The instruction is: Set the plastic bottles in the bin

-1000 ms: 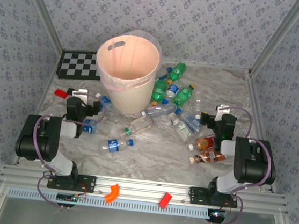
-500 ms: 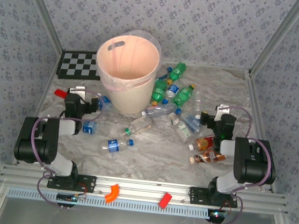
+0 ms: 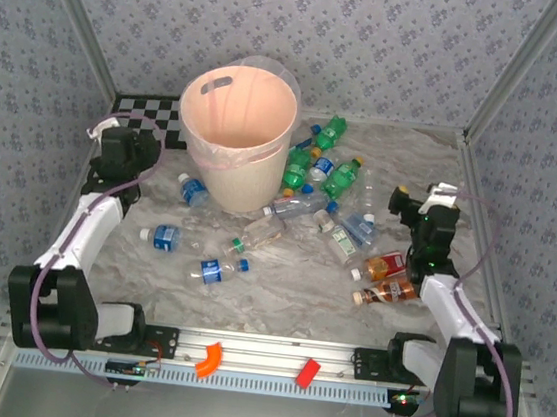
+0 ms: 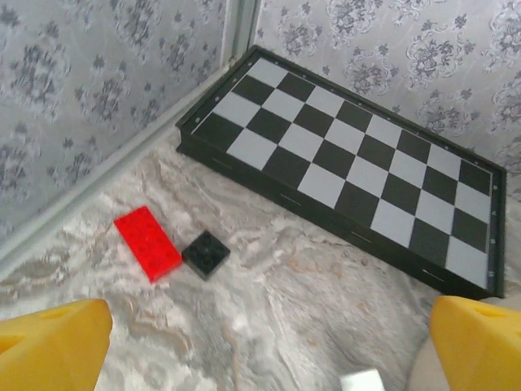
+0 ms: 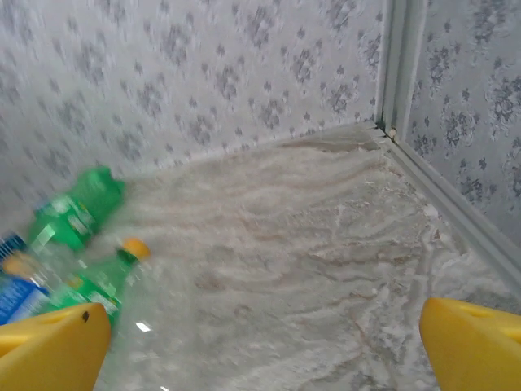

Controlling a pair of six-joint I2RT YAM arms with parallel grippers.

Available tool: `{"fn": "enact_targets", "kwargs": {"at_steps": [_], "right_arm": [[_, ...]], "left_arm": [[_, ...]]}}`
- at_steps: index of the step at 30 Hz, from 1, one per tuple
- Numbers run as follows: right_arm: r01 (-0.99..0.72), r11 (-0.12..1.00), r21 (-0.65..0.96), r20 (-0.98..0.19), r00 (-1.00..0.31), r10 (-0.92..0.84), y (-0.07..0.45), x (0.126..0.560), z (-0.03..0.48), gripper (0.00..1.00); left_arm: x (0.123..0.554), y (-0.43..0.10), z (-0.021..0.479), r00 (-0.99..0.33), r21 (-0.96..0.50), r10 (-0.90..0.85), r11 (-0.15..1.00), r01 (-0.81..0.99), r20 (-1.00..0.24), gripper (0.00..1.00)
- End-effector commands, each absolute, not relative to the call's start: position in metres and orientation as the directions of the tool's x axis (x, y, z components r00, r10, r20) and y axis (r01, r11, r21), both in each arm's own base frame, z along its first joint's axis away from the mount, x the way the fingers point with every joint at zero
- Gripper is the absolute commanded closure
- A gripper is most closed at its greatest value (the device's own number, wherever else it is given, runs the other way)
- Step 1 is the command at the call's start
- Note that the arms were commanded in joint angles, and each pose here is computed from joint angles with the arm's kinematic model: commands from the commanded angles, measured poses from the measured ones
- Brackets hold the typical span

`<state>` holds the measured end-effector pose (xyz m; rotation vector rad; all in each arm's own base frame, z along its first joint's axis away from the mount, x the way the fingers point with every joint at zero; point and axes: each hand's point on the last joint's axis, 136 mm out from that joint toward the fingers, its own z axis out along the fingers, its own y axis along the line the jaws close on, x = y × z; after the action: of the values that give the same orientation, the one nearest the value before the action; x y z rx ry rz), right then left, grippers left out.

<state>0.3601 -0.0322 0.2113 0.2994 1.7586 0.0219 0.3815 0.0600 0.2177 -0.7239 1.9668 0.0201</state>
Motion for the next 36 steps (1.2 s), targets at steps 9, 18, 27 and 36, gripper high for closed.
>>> {"fn": "enact_targets", "kwargs": {"at_steps": [9, 18, 27, 36], "right_arm": [[0.021, 0.846, 0.533, -0.826, -0.203, 0.526, 0.011, 0.353, 0.248, 0.01], [-0.195, 0.878, 0.437, -0.875, -0.316, 0.366, 0.09, 0.35, 0.245, 0.0], [-0.272, 0.901, 0.336, -0.916, -0.318, 0.246, 0.114, 0.346, 0.246, 0.01], [-0.329, 0.903, 0.276, -0.935, -0.31, 0.173, 0.134, 0.341, 0.248, 0.01]], "left_arm": [[0.293, 0.024, 0.167, -0.303, -0.545, -0.861, 0.496, -0.676, -0.408, 0.03], [0.245, -0.004, 0.122, -0.3, -0.558, -0.936, 0.35, -0.753, -0.182, 0.12], [0.218, -0.032, 0.08, -0.355, -0.445, -0.931, 0.356, -0.822, -0.09, 0.17], [0.23, -0.047, 0.058, -0.369, -0.451, -0.928, 0.35, -0.821, -0.049, 0.18]]}}
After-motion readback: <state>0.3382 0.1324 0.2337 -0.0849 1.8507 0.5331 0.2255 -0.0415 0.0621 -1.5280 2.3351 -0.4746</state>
